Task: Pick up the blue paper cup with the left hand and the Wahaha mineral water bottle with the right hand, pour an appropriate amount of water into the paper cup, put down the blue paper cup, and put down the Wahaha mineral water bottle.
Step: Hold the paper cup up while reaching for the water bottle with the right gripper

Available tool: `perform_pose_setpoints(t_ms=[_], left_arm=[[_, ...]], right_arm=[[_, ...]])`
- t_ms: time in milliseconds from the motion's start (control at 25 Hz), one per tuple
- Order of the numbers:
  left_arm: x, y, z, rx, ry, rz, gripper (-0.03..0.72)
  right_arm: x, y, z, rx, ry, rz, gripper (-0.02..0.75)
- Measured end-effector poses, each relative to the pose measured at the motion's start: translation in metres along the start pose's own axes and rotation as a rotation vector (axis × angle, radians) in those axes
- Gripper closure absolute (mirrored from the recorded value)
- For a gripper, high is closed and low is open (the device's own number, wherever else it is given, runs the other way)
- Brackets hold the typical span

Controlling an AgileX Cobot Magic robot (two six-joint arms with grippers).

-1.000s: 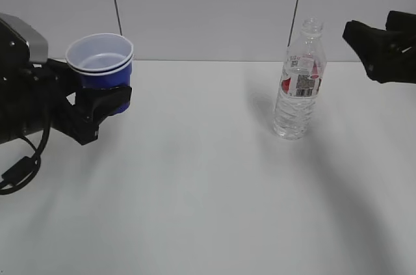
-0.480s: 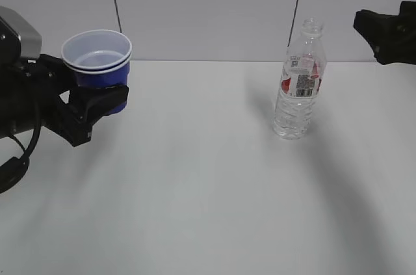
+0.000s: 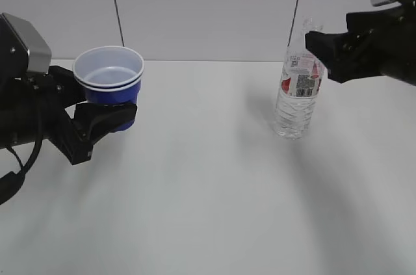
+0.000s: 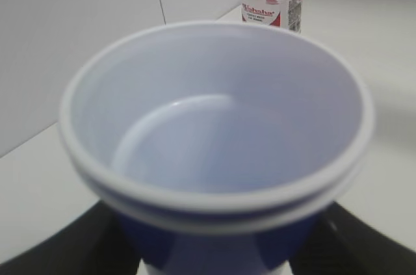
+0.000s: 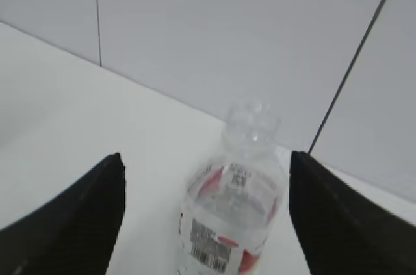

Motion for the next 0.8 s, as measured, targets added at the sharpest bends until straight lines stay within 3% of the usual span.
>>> perform_pose_setpoints(t_ms=[160,440,640,800], left_arm=[[0.000,0.000,0.000,-0.001,0.000,0.000,0.227],[0.000,0.000,0.000,0.001,0.001,-0.001,0.227],[0.000,0.000,0.000,0.001,0.001,-0.001,0.227],[0.000,0.000,0.000,0.001,0.001,-0.001,0.227]], right_arm=[[0.009,-0.003,-0.018,0.075,0.059,-0.025,0.150],[0.015,0.000,-0.033,0.211,0.059,-0.004,0.150],[0.018,0.009,-0.042,0.181,-0.058,0.071,0.150],[0.020,0.010,-0.059,0.166,-0.088,0.057,0.150]])
Point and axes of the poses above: a point on each arm's last joint axis where the gripper is mounted, x pointing out along that axis toward the gripper, y along the wrist's bending axis when the last joint is at zero, z = x × y, the point moved 2 cm from there along x, pointing out along that axis toward the gripper, and after that the axes turned 11 degrees about x, right-handed, at the moved point
